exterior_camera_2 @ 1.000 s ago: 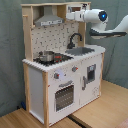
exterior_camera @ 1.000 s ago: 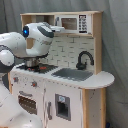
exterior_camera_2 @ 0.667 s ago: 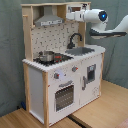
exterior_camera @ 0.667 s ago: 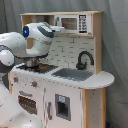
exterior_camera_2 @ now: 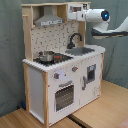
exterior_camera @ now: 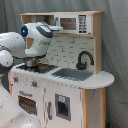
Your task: Play with the kitchen
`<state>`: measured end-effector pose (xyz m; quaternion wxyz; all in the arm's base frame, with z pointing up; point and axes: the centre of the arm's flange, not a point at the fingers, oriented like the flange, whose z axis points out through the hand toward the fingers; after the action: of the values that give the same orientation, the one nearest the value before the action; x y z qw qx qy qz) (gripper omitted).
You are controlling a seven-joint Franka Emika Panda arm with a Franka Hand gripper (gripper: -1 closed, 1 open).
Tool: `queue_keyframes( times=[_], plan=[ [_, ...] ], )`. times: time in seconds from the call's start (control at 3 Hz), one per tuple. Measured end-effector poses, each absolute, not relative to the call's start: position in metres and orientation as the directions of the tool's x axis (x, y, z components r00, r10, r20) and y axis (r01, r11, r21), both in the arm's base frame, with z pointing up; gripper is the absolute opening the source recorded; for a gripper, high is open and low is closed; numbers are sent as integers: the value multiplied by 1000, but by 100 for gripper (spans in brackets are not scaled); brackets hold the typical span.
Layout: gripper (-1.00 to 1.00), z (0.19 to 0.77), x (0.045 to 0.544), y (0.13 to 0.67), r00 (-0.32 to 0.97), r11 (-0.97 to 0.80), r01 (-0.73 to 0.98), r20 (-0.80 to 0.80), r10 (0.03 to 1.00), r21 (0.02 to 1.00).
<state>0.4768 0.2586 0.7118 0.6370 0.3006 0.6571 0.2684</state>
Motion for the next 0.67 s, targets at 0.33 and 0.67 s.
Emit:
queue_keyframes(
  times=[0.33,0.67],
  plan=[
    [-100,713,465,256,-17,672,50,-672,741,739],
    [-100,714,450,251,-27,668,48,-667,744,743]
  ],
)
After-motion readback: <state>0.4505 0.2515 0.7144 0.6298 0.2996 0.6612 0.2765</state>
